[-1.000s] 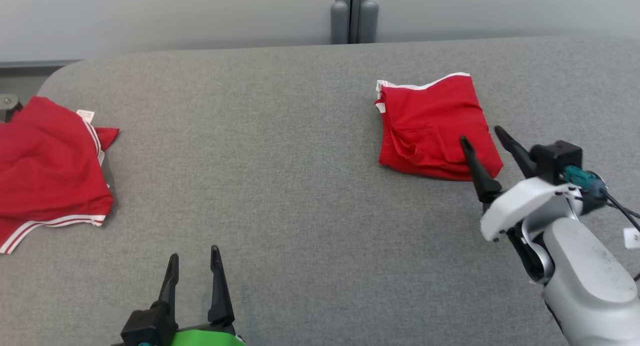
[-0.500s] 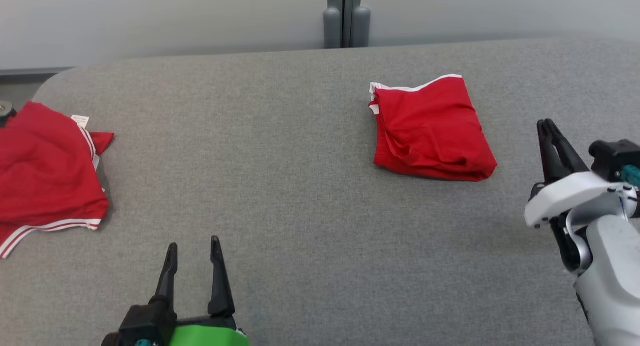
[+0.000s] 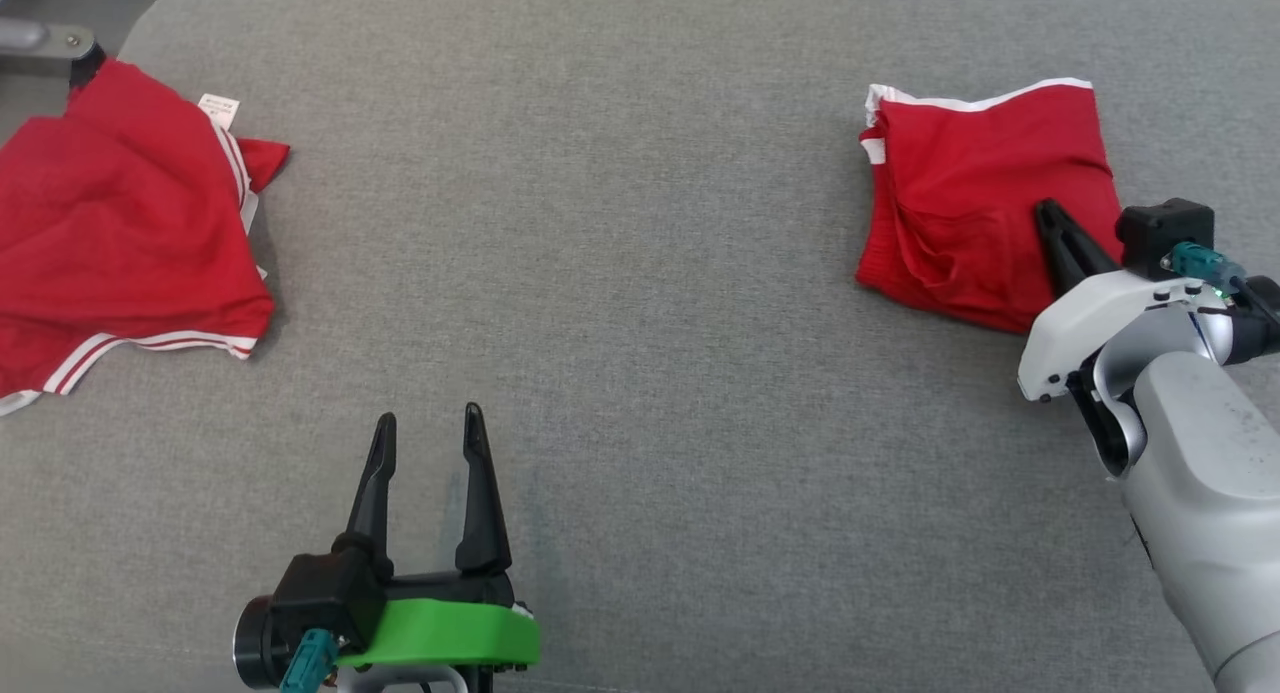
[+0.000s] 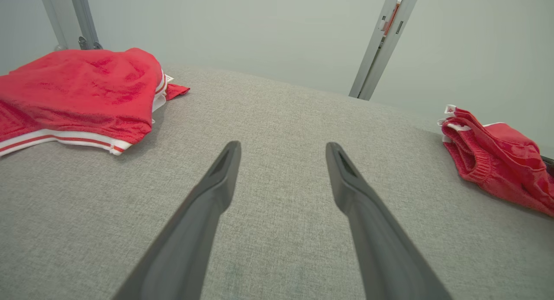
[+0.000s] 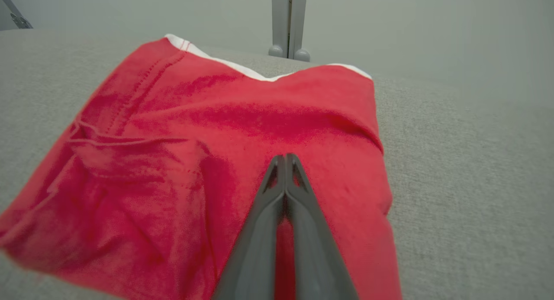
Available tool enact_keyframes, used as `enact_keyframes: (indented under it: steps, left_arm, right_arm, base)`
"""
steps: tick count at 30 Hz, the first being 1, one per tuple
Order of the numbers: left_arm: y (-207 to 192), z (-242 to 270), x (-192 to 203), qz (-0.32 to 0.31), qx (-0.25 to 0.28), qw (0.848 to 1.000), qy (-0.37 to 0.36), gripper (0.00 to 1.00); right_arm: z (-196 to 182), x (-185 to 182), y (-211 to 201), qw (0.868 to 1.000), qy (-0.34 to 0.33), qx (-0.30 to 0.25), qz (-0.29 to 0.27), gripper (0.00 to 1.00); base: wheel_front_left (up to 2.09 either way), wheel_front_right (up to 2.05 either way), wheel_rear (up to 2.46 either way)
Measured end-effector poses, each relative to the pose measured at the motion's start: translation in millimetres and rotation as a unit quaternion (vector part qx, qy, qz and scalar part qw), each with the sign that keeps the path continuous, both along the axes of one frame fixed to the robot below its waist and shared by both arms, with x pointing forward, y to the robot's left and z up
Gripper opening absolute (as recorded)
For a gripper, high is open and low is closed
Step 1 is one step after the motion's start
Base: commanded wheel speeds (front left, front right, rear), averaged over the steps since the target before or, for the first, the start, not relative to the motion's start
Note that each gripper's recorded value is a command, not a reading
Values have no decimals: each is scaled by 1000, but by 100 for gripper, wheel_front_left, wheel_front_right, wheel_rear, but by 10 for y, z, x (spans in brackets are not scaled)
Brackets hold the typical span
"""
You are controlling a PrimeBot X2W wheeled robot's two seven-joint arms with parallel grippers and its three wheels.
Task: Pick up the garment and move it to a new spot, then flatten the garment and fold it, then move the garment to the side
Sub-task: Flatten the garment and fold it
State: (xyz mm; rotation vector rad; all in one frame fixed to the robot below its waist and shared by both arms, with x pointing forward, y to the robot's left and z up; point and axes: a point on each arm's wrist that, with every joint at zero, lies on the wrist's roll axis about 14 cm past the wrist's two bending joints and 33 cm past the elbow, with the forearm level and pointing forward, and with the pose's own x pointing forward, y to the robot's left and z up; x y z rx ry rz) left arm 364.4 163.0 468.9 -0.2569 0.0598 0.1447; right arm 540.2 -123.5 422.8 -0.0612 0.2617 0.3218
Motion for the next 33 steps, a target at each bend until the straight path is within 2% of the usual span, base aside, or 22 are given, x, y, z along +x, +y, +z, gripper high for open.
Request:
enact_keyframes:
  steps: [5,10,21,26,28,29,31,32,33]
  left_arm:
    - [140,-55,-60,27,0,1000,12,100]
    - [182,-65,-99,34,2,999,15,100]
    - [-11,12,-77,-1,-7,1000,-2,100]
    - [-4,38,-132,-5,-4,1000,-7,100]
    - [-1,42,-157,-9,2,1000,-9,100]
    - [-2,36,-188,-14,9,1000,-8,100]
    - [8,37,-231,-20,16,1000,-10,100]
    - [20,39,-252,-22,20,1000,-11,100]
    - [22,41,-275,-25,23,999,-12,100]
  right_arm:
    - [-232,-74,307,999,20,6,39,0]
    - [-314,-333,533,997,28,14,77,0]
    - [-99,-838,945,990,14,51,129,0]
    - [124,-938,887,991,-12,65,116,2]
    - [247,-932,776,992,-31,68,100,22]
    - [335,-937,664,993,-46,70,84,36]
    - [444,-981,479,993,-66,71,59,95]
    - [496,-1013,370,994,-77,70,46,100]
    - [535,-1056,262,993,-85,69,32,100]
  base:
    - [0,0,0]
    - [0,0,0]
    - [0,0,0]
    - [0,0,0]
    - [0,0,0]
    - [0,0,0]
    - [0,0,0]
    - [0,0,0]
    - [0,0,0]
